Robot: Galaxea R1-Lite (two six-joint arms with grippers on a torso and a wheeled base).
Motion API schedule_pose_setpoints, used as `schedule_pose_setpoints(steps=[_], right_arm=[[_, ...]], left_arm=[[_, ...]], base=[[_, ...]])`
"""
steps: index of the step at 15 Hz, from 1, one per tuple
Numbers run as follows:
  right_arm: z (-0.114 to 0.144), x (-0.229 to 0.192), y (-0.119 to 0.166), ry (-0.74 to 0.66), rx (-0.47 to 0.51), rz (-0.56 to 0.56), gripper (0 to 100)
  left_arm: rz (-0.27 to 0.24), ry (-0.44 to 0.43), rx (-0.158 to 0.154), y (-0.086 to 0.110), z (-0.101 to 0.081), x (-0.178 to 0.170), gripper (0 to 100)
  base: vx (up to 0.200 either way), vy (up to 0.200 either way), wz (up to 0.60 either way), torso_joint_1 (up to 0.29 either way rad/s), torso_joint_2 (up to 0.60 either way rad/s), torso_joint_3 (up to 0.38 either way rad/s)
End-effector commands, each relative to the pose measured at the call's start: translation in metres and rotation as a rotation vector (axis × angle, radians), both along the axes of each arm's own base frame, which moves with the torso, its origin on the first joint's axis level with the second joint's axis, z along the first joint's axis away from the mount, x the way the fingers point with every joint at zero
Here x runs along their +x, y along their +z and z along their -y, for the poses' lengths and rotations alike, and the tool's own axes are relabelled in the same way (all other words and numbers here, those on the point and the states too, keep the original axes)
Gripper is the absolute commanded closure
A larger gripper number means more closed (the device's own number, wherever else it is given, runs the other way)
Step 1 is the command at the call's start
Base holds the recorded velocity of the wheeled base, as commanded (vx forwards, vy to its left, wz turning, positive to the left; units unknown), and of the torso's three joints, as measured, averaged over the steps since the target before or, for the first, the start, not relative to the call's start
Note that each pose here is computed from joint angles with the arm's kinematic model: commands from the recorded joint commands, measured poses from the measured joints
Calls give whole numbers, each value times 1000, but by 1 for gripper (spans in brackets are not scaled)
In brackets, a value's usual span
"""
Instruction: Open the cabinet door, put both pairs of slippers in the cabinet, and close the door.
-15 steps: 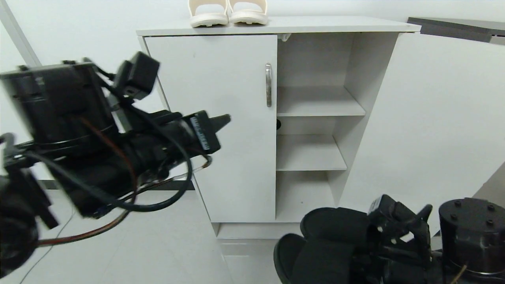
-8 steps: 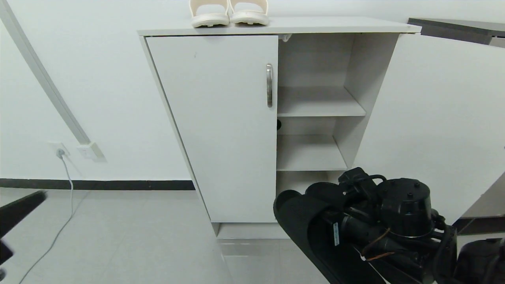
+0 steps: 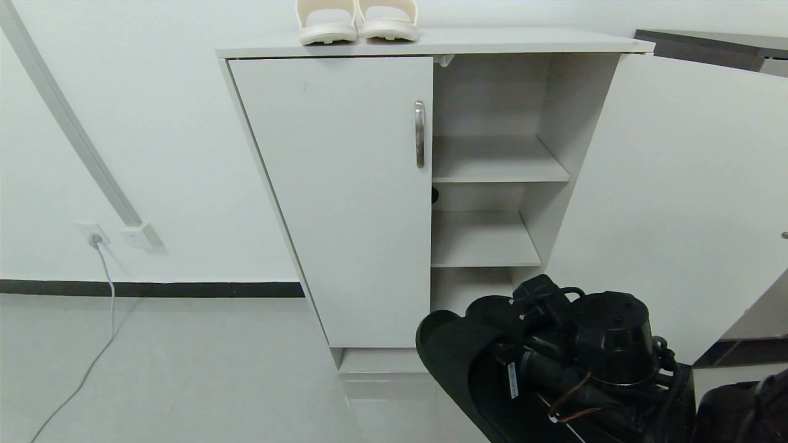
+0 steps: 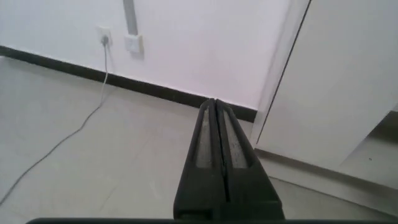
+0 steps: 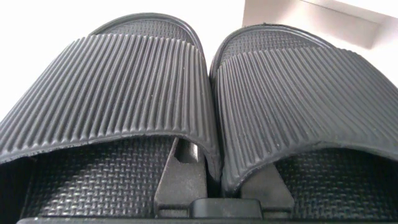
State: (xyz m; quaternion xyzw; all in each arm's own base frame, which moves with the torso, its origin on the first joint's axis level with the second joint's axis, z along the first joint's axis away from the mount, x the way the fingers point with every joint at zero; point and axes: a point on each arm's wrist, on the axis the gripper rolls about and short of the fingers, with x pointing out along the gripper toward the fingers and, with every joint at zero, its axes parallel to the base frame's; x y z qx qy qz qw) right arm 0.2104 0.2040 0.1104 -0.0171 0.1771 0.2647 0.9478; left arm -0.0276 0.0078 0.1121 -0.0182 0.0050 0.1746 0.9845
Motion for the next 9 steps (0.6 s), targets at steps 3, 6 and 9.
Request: schedule_pose_setpoints(steps=[3, 6, 9], right_arm=[[0, -1, -1, 2, -4, -1, 100], [-2, -3, -2, 12, -6, -1, 100], [-3, -6, -4, 20, -13, -7, 100]], left_arm=[[68, -234, 9, -31, 5, 4, 100], [64, -335, 4, -31, 8, 5, 100], [29, -363, -7, -30, 8, 8, 100]], base=[[0, 0, 0, 0, 0, 0], [0, 0, 0, 0, 0, 0], [0, 0, 0, 0, 0, 0]])
